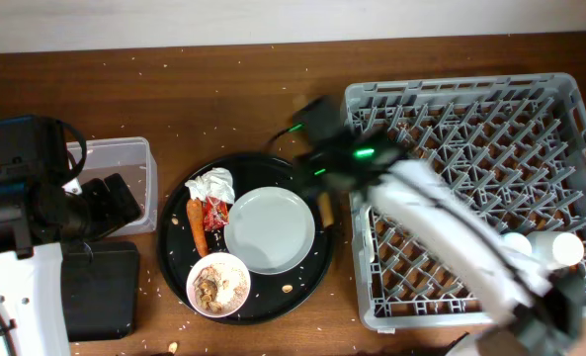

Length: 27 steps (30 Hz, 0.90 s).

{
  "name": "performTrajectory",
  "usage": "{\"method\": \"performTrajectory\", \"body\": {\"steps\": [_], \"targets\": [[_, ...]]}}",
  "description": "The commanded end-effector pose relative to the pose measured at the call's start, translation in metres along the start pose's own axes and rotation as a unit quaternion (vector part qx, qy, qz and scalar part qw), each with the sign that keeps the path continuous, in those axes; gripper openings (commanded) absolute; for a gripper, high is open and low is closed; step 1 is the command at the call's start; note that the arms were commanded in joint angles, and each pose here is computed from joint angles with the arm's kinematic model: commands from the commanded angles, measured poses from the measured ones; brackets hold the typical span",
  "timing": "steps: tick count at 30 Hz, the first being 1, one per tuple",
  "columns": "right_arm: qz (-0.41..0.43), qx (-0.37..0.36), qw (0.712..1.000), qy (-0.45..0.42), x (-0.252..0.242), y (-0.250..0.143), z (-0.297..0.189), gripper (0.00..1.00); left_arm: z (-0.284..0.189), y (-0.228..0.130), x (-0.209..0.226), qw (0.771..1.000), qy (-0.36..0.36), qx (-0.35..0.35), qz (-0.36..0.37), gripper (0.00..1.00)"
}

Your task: Sort waste into correct bins and load items into the dishwasher rack

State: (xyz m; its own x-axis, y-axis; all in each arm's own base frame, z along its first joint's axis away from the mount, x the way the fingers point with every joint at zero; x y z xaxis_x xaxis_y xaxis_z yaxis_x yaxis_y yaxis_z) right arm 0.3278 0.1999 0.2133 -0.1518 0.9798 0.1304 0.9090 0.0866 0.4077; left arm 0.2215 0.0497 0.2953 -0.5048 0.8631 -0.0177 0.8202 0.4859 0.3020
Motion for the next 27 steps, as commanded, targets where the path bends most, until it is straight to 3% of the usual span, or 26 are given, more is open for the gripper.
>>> {"method": "performTrajectory", "body": {"steps": [1, 4, 5, 8, 10, 13, 15, 17, 23, 25, 26, 27], "targets": [[-0.002, 0.042, 0.997, -0.065, -0.057, -0.008, 0.013, 0.04, -0.005, 0.001, 0.002, 1.000, 0.001, -0.011, -0.006, 0.99], [-0.004, 0.108, 0.990, -0.088, -0.073, -0.041, 0.053, 0.05, -0.005, 0.001, 0.002, 1.000, 0.001, -0.011, -0.006, 0.99], [0.000, 0.125, 0.988, -0.094, -0.077, -0.052, 0.062, 0.46, -0.005, 0.001, 0.002, 1.000, 0.001, -0.011, -0.006, 0.99], [-0.006, 0.091, 0.993, -0.079, -0.066, -0.039, 0.044, 0.53, -0.005, 0.001, 0.002, 1.000, 0.001, -0.011, -0.006, 0.99], [-0.037, 0.064, 0.997, -0.013, -0.025, -0.040, 0.021, 0.54, -0.005, 0.001, 0.002, 1.000, 0.001, -0.011, -0.006, 0.99], [-0.062, 0.077, 0.995, 0.030, 0.028, -0.063, 0.031, 0.57, -0.005, 0.001, 0.002, 1.000, 0.001, -0.011, -0.006, 0.99], [0.041, 0.123, 0.992, -0.004, 0.035, -0.091, 0.056, 0.46, -0.005, 0.001, 0.002, 1.000, 0.001, -0.011, -0.006, 0.99], [0.094, 0.155, 0.983, -0.029, 0.036, -0.114, 0.079, 0.44, -0.005, 0.001, 0.002, 1.000, 0.001, -0.011, -0.006, 0.99], [0.125, 0.207, 0.970, -0.036, 0.033, -0.156, 0.136, 0.43, -0.005, 0.001, 0.002, 1.000, 0.001, -0.011, -0.006, 0.99], [0.125, 0.201, 0.971, -0.032, 0.035, -0.153, 0.138, 0.25, -0.005, 0.001, 0.002, 1.000, 0.001, -0.011, -0.006, 0.99], [0.123, 0.195, 0.972, -0.039, 0.032, -0.152, 0.139, 0.10, -0.005, 0.001, 0.002, 1.000, 0.001, -0.011, -0.006, 0.99], [0.123, 0.192, 0.973, -0.045, 0.030, -0.151, 0.139, 0.04, -0.005, 0.001, 0.003, 1.000, 0.001, -0.011, -0.006, 0.99]]}}
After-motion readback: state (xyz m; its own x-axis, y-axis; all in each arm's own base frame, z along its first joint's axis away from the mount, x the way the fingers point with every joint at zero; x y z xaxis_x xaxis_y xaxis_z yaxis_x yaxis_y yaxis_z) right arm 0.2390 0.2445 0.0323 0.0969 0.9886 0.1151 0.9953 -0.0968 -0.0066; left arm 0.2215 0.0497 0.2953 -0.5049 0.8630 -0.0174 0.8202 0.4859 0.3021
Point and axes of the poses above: each gripper's point midway between its finger pads, its own z axis out along the fingers, its own x axis along the line the jaws close on, y = z × x, the point moved 2 cm from there along -z, back along the fingers
